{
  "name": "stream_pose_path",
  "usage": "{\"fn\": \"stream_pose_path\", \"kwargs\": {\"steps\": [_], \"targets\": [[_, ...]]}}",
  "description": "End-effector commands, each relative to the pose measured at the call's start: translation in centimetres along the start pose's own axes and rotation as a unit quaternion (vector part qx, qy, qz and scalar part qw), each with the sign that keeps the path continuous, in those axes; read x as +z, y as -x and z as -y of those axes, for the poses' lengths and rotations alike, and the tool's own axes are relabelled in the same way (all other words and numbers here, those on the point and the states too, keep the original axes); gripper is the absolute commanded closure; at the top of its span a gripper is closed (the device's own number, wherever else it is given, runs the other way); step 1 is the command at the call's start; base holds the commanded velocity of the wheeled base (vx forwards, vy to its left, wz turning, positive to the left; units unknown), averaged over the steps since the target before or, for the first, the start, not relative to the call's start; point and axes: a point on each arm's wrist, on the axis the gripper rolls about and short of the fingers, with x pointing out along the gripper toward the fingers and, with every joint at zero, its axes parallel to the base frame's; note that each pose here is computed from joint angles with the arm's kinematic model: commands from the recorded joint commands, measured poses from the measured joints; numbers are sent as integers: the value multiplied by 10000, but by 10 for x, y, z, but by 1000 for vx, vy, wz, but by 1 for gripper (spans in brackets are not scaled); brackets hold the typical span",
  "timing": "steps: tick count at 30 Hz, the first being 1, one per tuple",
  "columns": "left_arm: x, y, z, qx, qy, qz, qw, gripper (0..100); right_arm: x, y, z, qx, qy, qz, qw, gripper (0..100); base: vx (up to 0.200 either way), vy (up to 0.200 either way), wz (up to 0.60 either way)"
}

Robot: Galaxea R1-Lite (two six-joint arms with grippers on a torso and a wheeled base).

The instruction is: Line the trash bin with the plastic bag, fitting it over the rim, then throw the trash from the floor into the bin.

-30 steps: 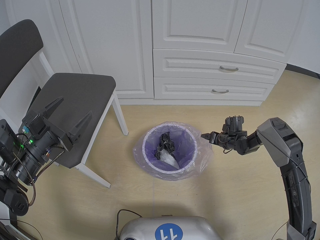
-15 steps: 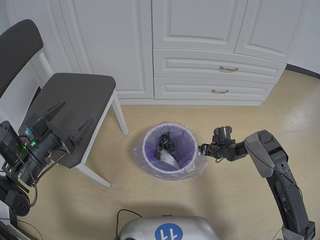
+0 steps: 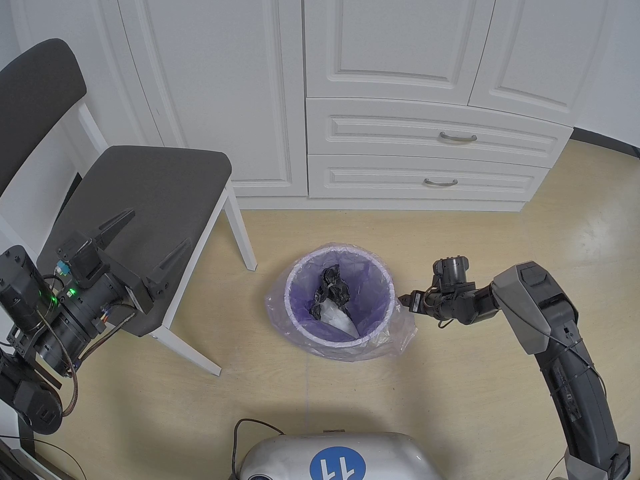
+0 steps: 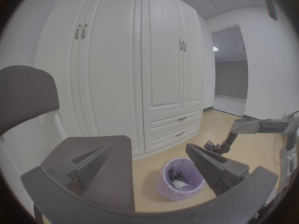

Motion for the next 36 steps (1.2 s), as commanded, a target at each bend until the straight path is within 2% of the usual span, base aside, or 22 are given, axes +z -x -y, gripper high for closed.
{"fn": "stream_pose_path", "kwargs": {"steps": [1, 4, 7, 8, 9, 12, 15, 16, 17, 18, 19, 20, 21, 22, 23, 24, 26, 29, 30, 32, 36], "targets": [[-8, -1, 3, -66, 42, -167, 9998, 0, 40, 74, 24, -107, -207, 596, 9979, 0, 0, 0, 0], [-8, -1, 3, -59, 97, -176, 9998, 0, 69, 161, 26, 275, -151, 1306, 9909, 0, 0, 0, 0], [-10, -1, 2, -27, 178, -228, 9996, 0, 75, 215, 19, 310, 19, 1603, 9866, 0, 0, 0, 0], [-11, -1, 2, -27, 202, -236, 9995, 0, 75, 219, 19, 301, 64, 1621, 9863, 0, 0, 0, 0], [-11, -3, 1, -24, 293, -228, 9993, 0, 76, 239, 18, 255, 222, 1712, 9847, 0, 0, 0, 0], [-1, -2, -2, 45, 486, -11, 9988, 0, 81, 277, 11, 226, 346, 2050, 9779, 0, 0, 0, 0], [23, 4, -10, 271, 621, 493, 9965, 0, 85, 312, -2, 219, 430, 2669, 9625, 0, 0, 0, 0], [26, 6, -11, 305, 636, 551, 9960, 0, 86, 316, -4, 213, 435, 2762, 9599, 0, 0, 0, 0], [37, 9, -14, 393, 670, 794, 9938, 0, 88, 332, -13, 225, 503, 3134, 9480, 0, 0, 0, 0], [42, 10, -14, 405, 670, 890, 9929, 0, 89, 339, -18, 246, 523, 3301, 9422, 0, 0, 0, 0], [42, 10, -14, 405, 670, 890, 9929, 0, 89, 339, -18, 246, 523, 3301, 9422, 0, 0, 0, 0], [53, 15, -15, 449, 629, 1112, 9908, 0, 93, 363, -30, 288, 557, 3786, 9234, 0, 0, 0, 0], [56, 17, -15, 476, 620, 1163, 9901, 0, 96, 374, -34, 311, 569, 3955, 9162, 0, 0, 0, 0], [56, 17, -15, 484, 620, 1170, 9900, 0, 96, 375, -35, 313, 567, 3984, 9149, 0, 0, 0, 0], [62, 20, -16, 545, 593, 1287, 9884, 0, 99, 397, -43, 396, 619, 4263, 9016, 0, 0, 0, 0], [63, 20, -16, 585, 589, 1314, 9878, 0, 100, 407, -46, 443, 626, 4365, 8964, 0, 0, 0, 0], [71, 22, -22, 824, 533, 1465, 9843, 0, 103, 434, -52, 552, 648, 4681, 8795, 0, 0, 0, 0], [87, 24, -30, 1046, 409, 1783, 9776, 0, 107, 460, -56, 642, 665, 4983, 8621, 0, 0, 0, 0], [98, 24, -35, 1145, 339, 1932, 9739, 0, 109, 476, -59, 701, 671, 5172, 8504, 0, 0, 0, 0], [110, 26, -41, 1259, 274, 1987, 9715, 0, 112, 495, -62, 739, 688, 5343, 8393, 0, 0, 0, 0], [129, 36, -46, 1415, 240, 1907, 9711, 0, 113, 523, -63, 668, 720, 5478, 8308, 0, 0, 0, 0]]}}
